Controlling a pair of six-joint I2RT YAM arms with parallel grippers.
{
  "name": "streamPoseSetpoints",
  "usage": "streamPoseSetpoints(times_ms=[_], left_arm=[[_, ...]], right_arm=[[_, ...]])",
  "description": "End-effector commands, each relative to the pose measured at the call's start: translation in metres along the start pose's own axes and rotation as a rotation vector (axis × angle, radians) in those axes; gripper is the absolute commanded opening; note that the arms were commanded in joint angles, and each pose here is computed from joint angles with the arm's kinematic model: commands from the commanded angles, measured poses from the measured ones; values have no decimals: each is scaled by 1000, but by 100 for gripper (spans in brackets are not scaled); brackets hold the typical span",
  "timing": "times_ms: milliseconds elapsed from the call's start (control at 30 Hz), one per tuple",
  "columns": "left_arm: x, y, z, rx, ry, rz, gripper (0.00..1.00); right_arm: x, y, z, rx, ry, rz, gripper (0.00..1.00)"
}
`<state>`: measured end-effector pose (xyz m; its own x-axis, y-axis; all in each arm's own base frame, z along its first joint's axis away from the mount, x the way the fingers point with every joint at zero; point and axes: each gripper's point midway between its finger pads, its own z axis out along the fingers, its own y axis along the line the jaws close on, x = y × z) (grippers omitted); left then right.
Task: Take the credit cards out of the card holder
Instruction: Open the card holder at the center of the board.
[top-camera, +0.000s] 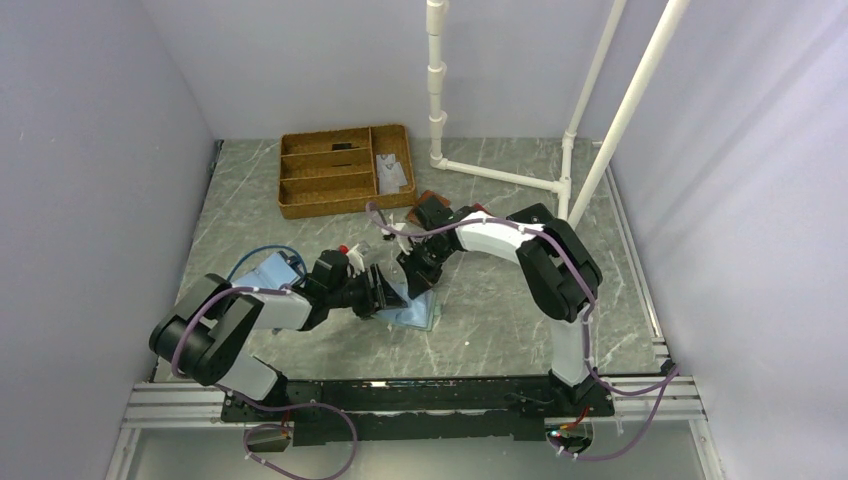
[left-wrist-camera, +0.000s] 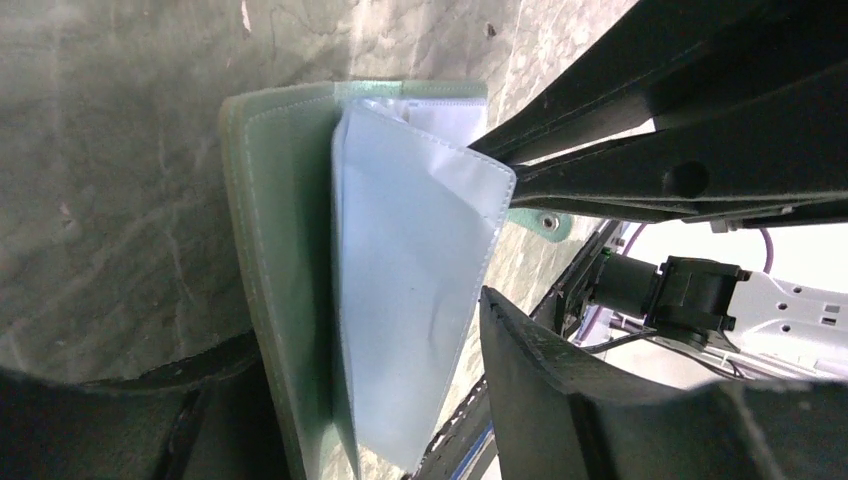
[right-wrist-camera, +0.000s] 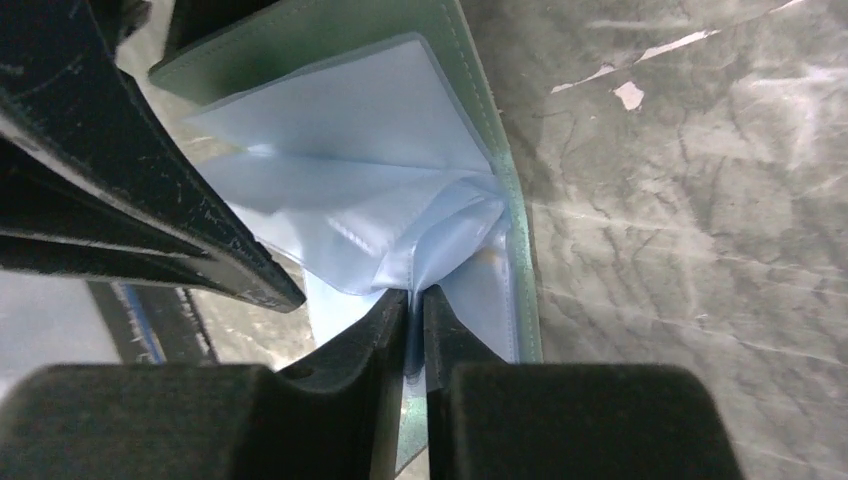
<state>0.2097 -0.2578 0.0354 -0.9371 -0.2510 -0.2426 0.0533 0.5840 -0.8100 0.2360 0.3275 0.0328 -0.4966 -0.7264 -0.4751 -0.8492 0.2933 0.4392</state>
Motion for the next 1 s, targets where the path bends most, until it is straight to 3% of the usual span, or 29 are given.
streamPoseSetpoints(times_ms=[0, 367, 733, 967], left_arm=[[3, 13, 4, -34, 11, 16, 62], [2, -4, -3, 32, 12, 79, 76], [8, -5, -3, 36, 52, 101, 77], [7, -6, 2, 9, 64, 113, 77]], right_arm=[[-18, 29, -9, -211, -66, 100, 17], [-22, 41, -4, -331, -90, 240, 35], [-33, 39, -2, -379, -143, 469, 46], [-40, 54, -6, -516, -155, 541, 52]])
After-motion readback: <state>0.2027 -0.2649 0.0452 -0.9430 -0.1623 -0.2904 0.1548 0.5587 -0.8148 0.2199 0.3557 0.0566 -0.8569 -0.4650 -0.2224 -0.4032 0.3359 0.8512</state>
